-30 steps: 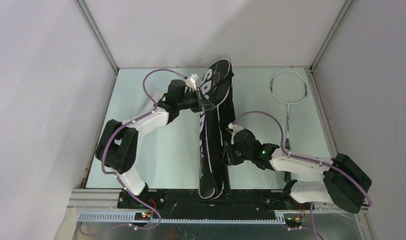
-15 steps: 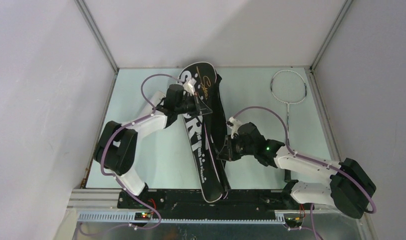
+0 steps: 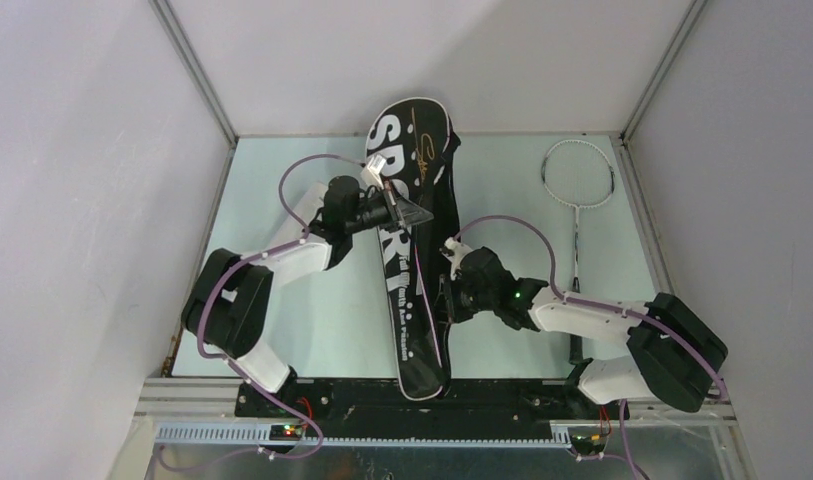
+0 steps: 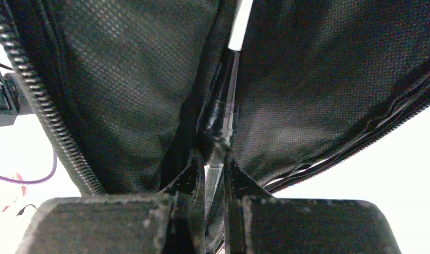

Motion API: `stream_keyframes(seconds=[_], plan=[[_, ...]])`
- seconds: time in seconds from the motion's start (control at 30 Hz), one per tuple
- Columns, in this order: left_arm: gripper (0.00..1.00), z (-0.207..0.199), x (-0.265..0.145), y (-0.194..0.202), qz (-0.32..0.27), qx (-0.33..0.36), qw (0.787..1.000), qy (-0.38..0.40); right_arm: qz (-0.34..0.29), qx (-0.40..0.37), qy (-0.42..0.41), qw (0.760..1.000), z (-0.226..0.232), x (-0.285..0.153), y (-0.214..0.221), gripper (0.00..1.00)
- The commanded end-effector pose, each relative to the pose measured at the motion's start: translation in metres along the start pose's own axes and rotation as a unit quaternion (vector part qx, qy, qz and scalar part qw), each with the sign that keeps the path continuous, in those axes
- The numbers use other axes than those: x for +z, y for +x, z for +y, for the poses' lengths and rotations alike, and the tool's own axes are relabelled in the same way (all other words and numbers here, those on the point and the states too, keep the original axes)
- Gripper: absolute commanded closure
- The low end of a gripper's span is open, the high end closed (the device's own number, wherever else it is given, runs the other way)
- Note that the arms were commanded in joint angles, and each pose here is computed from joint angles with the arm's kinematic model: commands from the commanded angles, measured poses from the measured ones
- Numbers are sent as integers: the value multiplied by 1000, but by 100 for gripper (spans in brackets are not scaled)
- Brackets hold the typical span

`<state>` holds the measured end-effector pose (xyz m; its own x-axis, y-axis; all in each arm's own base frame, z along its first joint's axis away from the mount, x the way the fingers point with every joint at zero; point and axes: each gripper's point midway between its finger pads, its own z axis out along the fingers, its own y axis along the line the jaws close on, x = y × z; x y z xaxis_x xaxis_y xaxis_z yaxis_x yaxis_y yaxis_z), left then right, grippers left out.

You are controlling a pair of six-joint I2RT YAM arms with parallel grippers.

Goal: Pack up the badminton gear
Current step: Place the racket in the racket bag.

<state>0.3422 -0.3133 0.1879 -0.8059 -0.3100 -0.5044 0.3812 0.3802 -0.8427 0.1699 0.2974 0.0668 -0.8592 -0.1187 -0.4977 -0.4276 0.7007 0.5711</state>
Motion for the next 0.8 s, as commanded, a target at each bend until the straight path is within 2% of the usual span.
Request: stream_keyframes(seconds=[0.0,0.13,0.27,0.33,0.4,0.53,0.77], plan=[[100,-64,-14,13,33,11,994,105,-139,-54,-43,988,38,1,-79,100],[100,-64,-11,11,31,10,994,106,-136,-63,-52,987,45,11,-76,100],[100,-58,-7,13,34,1,994,104,-143,-85,-23,986,45,21,-78,100],[100,-52,-5,14,35,0,995,93,-149,-97,-13,984,46,20,-82,96],[100,-47,-4,13,36,8,996,81,-147,-100,-14,984,46,16,-84,88],[100,-40,-4,2,26,26,998,56,-149,-109,8,983,38,-3,-87,64],[100,-23,-8,-13,4,43,999,3,-184,-150,67,969,18,-70,-97,32]])
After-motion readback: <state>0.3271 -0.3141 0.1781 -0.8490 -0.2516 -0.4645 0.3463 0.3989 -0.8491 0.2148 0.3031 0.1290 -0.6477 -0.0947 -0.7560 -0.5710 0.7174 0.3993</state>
